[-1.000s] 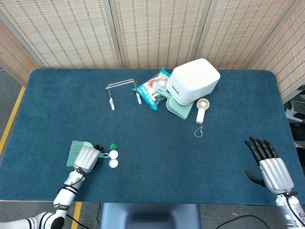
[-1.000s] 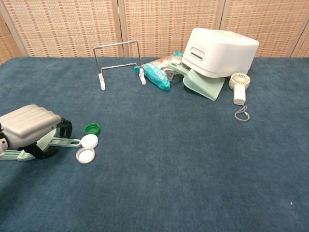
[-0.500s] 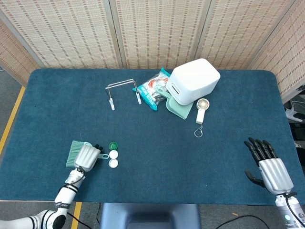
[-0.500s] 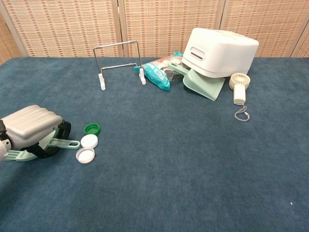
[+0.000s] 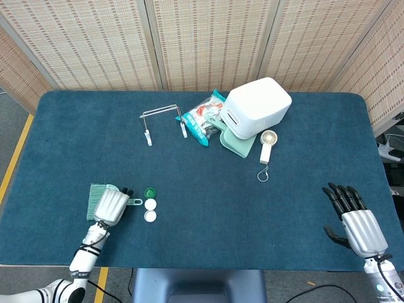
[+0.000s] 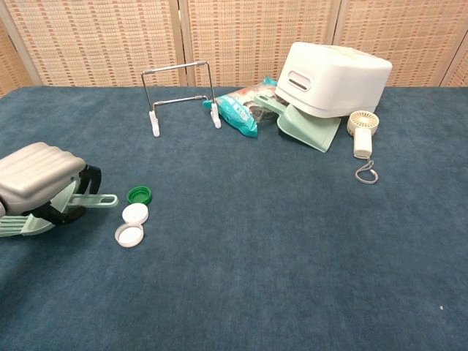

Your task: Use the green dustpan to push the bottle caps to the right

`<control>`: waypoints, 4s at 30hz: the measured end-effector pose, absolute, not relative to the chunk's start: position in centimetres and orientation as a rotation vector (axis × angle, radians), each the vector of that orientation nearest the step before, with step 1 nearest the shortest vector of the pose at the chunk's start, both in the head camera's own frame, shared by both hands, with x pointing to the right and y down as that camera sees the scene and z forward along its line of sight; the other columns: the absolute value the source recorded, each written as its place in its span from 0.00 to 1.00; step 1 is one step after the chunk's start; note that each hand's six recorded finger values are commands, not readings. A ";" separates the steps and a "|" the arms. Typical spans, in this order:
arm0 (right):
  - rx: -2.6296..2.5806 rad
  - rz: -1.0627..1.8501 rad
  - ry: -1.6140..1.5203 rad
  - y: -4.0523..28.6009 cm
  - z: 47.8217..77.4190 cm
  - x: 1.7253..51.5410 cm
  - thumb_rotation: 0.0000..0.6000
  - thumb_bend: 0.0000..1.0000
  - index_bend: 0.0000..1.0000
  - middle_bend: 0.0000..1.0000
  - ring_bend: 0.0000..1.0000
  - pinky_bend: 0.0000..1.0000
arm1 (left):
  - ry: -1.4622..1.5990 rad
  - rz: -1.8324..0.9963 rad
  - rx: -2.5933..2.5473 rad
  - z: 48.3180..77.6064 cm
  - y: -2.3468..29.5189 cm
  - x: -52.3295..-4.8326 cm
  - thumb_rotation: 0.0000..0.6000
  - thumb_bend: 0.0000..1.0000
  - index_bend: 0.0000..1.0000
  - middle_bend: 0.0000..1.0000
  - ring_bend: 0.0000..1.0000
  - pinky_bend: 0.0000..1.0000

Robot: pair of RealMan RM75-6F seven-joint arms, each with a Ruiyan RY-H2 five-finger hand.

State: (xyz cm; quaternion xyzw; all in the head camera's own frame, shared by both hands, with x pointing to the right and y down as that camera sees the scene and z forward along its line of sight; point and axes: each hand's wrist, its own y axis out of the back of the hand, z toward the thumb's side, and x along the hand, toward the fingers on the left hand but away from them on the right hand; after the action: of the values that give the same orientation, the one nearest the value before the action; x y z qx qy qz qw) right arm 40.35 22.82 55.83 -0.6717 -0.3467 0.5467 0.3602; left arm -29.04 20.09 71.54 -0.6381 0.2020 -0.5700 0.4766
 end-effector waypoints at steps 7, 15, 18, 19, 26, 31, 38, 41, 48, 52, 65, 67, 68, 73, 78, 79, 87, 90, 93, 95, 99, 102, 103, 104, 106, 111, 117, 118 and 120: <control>-1.735 1.411 -0.890 22.9 55.9 40.3 1.00 0.23 0.00 0.00 0.00 0.00 | 0.774 -1.298 -1.729 69.4 19.0 -29.0 1.00 0.57 0.76 0.87 0.78 0.82; -1.740 1.406 -0.884 23.0 55.8 40.1 1.00 0.23 0.00 0.00 0.00 0.00 | 1.318 -1.041 -2.103 67.5 17.6 -29.3 1.00 0.60 0.76 0.88 0.78 0.81; -1.739 1.405 -0.886 23.0 55.8 40.1 1.00 0.23 0.00 0.00 0.00 0.00 | 1.467 -0.914 -2.225 67.2 17.5 -29.2 1.00 0.60 0.76 0.88 0.78 0.81; -1.738 1.405 -0.887 23.0 55.8 40.1 1.00 0.23 0.00 0.00 0.00 0.00 | 1.497 -0.880 -2.252 67.3 17.5 -29.2 1.00 0.60 0.76 0.88 0.78 0.81; -1.740 1.404 -0.886 23.0 55.8 40.1 1.00 0.23 0.00 0.00 0.00 0.00 | 1.532 -0.735 -2.378 67.9 18.6 -26.7 1.00 0.60 0.76 0.88 0.78 0.81; -1.740 1.399 -0.895 23.0 55.6 40.2 1.00 0.23 0.00 0.00 0.00 0.00 | 1.479 -0.734 -2.360 68.6 19.0 -25.9 1.00 0.60 0.76 0.88 0.78 0.81; -1.738 1.402 -0.899 23.0 55.5 40.3 1.00 0.23 0.00 0.00 0.00 0.00 | 1.404 -0.682 -2.280 68.4 19.1 -25.5 1.00 0.61 0.76 0.88 0.78 0.81; -1.740 1.405 -0.893 23.0 55.6 40.3 1.00 0.23 0.00 0.00 0.00 0.00 | 1.396 -0.672 -2.259 68.2 19.0 -25.7 1.00 0.62 0.76 0.88 0.78 0.81; -1.739 1.402 -0.891 23.0 55.6 40.2 1.00 0.23 0.00 0.00 0.00 0.00 | 1.350 -0.738 -2.243 69.7 19.2 -26.3 1.00 0.62 0.77 0.88 0.78 0.81; -1.736 1.406 -0.891 23.0 55.6 40.3 1.00 0.23 0.00 0.00 0.00 0.00 | 1.320 -0.761 -2.249 70.5 19.1 -26.3 1.00 0.62 0.77 0.88 0.78 0.81; -1.734 1.414 -0.888 22.9 55.8 40.3 1.00 0.23 0.00 0.00 0.00 0.00 | 1.364 -0.714 -2.351 71.2 19.3 -24.0 1.00 0.62 0.77 0.88 0.78 0.81; -1.733 1.413 -0.890 22.9 55.8 40.3 1.00 0.23 0.00 0.00 0.00 0.00 | 1.368 -0.697 -2.373 71.4 19.3 -23.1 1.00 0.62 0.77 0.88 0.78 0.81; -1.732 1.412 -0.891 22.9 55.8 40.3 1.00 0.23 0.00 0.00 0.00 0.00 | 1.369 -0.689 -2.381 71.4 19.3 -22.8 1.00 0.62 0.77 0.88 0.78 0.81; -1.731 1.412 -0.899 22.9 55.7 40.4 1.00 0.23 0.00 0.00 0.00 0.00 | 1.362 -0.638 -2.418 71.5 19.3 -20.6 1.00 0.62 0.77 0.88 0.78 0.81; -1.728 1.408 -0.911 22.8 55.5 40.5 1.00 0.23 0.00 0.00 0.00 0.00 | 1.342 -0.595 -2.457 71.6 19.2 -18.3 1.00 0.62 0.77 0.88 0.78 0.81; -1.728 1.407 -0.914 22.8 55.4 40.6 1.00 0.23 0.00 0.00 0.00 0.00 | 1.338 -0.589 -2.465 71.6 19.2 -17.9 1.00 0.62 0.77 0.88 0.78 0.81; -1.723 1.408 -0.923 22.7 55.2 40.8 1.00 0.23 0.00 0.00 0.00 0.00 | 1.318 -0.522 -2.501 71.3 19.3 -15.2 1.00 0.62 0.77 0.88 0.78 0.81; -1.724 1.409 -0.921 22.7 55.3 40.9 1.00 0.23 0.00 0.00 0.00 0.00 | 1.321 -0.485 -2.471 70.5 18.6 -15.1 1.00 0.62 0.77 0.88 0.78 0.81; -1.725 1.408 -0.919 22.7 55.2 40.8 1.00 0.23 0.00 0.00 0.00 0.00 | 1.317 -0.476 -2.425 69.9 17.8 -15.9 1.00 0.62 0.77 0.88 0.78 0.81; -1.725 1.408 -0.917 22.8 55.2 40.8 1.00 0.23 0.00 0.00 0.00 0.00 | 1.308 -0.485 -2.395 69.6 17.2 -16.7 1.00 0.62 0.77 0.88 0.78 0.81; -1.726 1.410 -0.913 22.8 55.3 40.8 1.00 0.23 0.00 0.00 0.00 0.00 | 1.273 -0.531 -2.351 69.2 16.4 -19.1 1.00 0.63 0.77 0.88 0.78 0.81; -1.727 1.413 -0.907 22.9 55.4 40.7 1.00 0.23 0.00 0.00 0.00 0.00 | 1.208 -0.606 -2.289 68.9 16.0 -21.5 1.00 0.63 0.77 0.88 0.78 0.81; -1.727 1.414 -0.905 22.9 55.4 40.7 1.00 0.23 0.00 0.00 0.00 0.00 | 1.184 -0.634 -2.265 68.8 15.9 -22.4 1.00 0.63 0.76 0.88 0.78 0.81; -1.727 1.415 -0.903 22.9 55.5 40.7 1.00 0.23 0.00 0.00 0.00 0.00 | 1.159 -0.665 -2.240 68.8 15.9 -23.2 1.00 0.63 0.76 0.88 0.78 0.81; -1.728 1.417 -0.897 22.9 55.6 40.6 1.00 0.23 0.00 0.00 0.00 0.00 | 1.101 -0.734 -2.174 68.6 16.0 -25.1 1.00 0.64 0.76 0.88 0.78 0.81; -1.731 1.418 -0.885 23.0 55.8 40.3 1.00 0.23 0.00 0.00 0.00 0.00 | 0.910 -0.874 -1.988 68.9 17.4 -28.0 1.00 0.66 0.75 0.88 0.78 0.81; -1.738 1.417 -0.874 23.1 56.0 40.0 1.00 0.23 0.00 0.00 0.00 0.00 | 0.684 -1.036 -1.819 70.6 20.3 -30.6 1.00 0.61 0.65 0.80 0.78 0.81; -1.738 1.416 -0.875 23.1 56.0 40.0 1.00 0.23 0.00 0.00 0.00 0.00 | 0.663 -1.053 -1.818 71.0 20.6 -30.8 1.00 0.57 0.56 0.72 0.78 0.81; -1.738 1.415 -0.881 23.1 55.9 40.0 1.00 0.23 0.00 0.00 0.00 0.00 | 0.634 -1.082 -1.827 71.8 21.2 -30.9 1.00 0.50 0.37 0.53 0.78 0.81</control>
State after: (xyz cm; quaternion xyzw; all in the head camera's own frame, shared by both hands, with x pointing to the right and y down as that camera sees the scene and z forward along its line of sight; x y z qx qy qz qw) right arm 40.02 23.05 55.89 -0.6736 -0.3416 0.5485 0.3588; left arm -30.91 21.21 71.83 -0.7378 0.2559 -0.4370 0.4463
